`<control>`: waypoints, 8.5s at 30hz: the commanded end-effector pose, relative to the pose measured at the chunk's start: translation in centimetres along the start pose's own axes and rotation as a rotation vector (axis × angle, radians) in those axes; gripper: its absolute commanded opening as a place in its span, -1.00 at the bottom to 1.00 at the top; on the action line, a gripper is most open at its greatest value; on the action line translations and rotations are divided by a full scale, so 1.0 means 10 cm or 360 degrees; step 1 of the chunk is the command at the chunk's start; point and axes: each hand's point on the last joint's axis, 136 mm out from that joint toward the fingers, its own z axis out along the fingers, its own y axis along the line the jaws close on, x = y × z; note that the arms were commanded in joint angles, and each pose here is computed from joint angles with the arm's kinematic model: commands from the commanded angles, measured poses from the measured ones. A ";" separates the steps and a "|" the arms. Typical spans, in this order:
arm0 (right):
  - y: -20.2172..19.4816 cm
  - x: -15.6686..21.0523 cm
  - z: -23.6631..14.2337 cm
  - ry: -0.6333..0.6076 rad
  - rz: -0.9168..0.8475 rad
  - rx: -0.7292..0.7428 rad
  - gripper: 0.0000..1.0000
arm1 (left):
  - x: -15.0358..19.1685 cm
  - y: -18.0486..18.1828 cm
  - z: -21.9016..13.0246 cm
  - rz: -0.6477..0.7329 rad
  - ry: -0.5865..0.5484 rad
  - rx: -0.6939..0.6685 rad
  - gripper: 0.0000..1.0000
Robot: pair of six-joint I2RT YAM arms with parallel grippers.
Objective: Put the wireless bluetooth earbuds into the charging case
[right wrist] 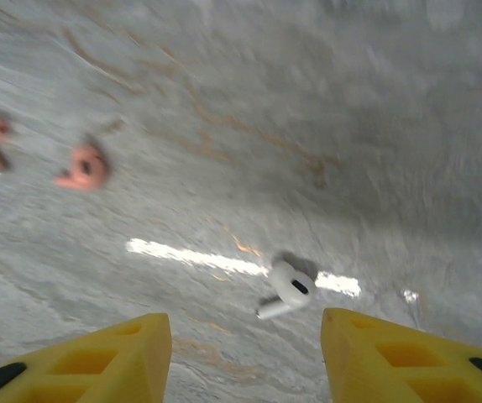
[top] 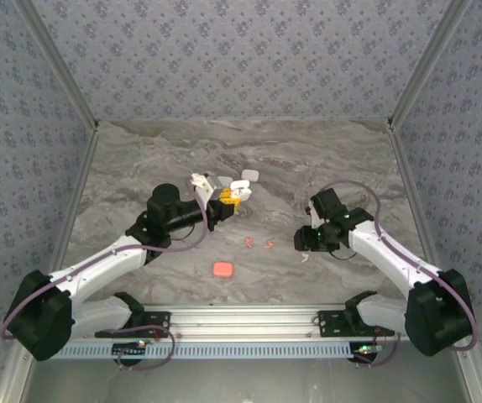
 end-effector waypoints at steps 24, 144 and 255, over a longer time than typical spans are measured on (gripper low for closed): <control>-0.20 0.19 0.53 0.0204 0.0118 0.0130 -0.31 | -0.13 -0.03 0.00 0.0068 -0.0062 0.0009 -1.00; 2.21 -0.71 -2.04 -0.0744 -0.1178 -0.1411 0.53 | -0.33 -0.33 0.06 -0.0022 -0.0174 0.0313 -1.00; 2.20 -0.11 0.29 -0.0553 -0.2139 -0.0264 -0.27 | 0.30 1.36 -1.00 -0.0834 -0.0030 -0.0978 0.98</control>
